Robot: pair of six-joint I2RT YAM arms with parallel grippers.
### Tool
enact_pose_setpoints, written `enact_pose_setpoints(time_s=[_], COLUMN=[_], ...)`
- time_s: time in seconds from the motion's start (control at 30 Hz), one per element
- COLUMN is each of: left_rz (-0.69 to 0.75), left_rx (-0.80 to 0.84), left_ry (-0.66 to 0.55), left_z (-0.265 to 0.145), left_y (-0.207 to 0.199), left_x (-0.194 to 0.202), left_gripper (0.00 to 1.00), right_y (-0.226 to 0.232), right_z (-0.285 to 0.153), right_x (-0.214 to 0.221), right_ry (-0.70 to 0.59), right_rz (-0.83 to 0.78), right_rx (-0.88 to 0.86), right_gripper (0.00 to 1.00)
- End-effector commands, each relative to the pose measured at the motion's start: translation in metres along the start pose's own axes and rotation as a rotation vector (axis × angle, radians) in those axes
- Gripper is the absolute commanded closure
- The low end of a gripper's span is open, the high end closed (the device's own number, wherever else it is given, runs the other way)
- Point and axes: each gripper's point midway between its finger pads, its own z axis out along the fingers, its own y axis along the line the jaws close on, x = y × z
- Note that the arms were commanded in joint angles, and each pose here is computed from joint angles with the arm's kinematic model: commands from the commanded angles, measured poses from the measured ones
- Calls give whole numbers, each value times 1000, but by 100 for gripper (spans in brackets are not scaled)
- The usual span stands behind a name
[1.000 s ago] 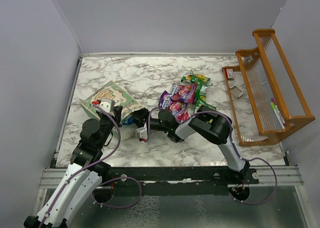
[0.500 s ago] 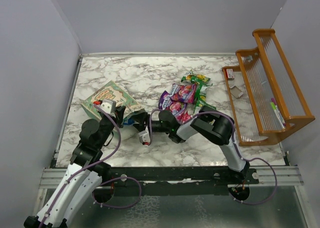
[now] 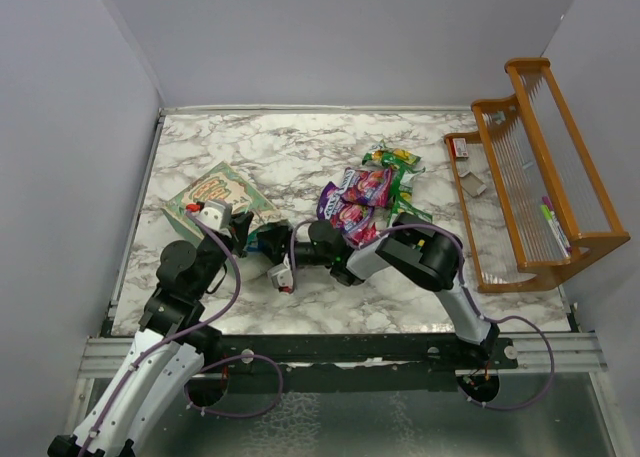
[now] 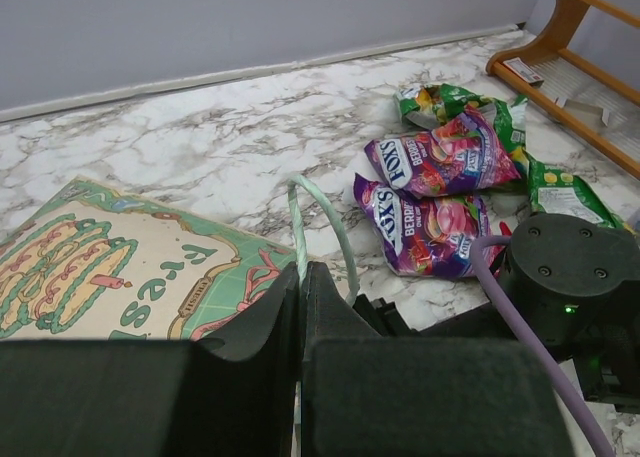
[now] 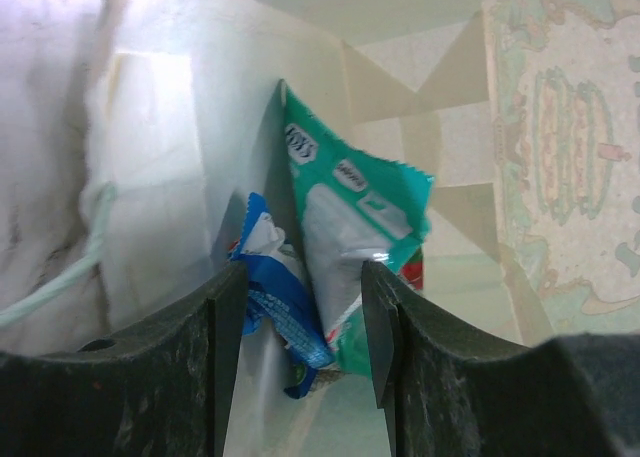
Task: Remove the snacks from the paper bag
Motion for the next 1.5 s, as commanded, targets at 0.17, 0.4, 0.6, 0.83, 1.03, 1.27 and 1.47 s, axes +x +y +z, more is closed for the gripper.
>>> enact_pose_setpoints(time_s=[0.17, 0.4, 0.6, 0.83, 1.03, 1.27, 1.47], left_rz=[3, 1, -1, -2, -5, -10, -18], left_rx=[35, 40, 46, 46, 51, 46, 35], left_ry=[-76, -77, -80, -93, -95, -110, -113], left_z=[-1, -2, -1, -3, -3, -4, -3], left_y=[-6, -7, -7, -7, -8, -6, -3], left_x=[-23, -23, -24, -27, -27, -30, -31], left_gripper=[100, 100, 100, 100, 100, 100, 100], right_y=[1, -45, -51, -44, -35, -27, -33], right_z=[-13, -16, -1, 12, 27, 41, 41], right_x=[2, -22, -27, -22, -8, 16, 17], right_ry=[51, -38, -78, -80, -43, 38, 62], right_rz=[34, 184, 247, 287, 289, 292, 298], right_rx=[57, 202, 233, 224, 207, 210, 204], right_gripper=[49, 47, 43, 42, 42, 44, 68])
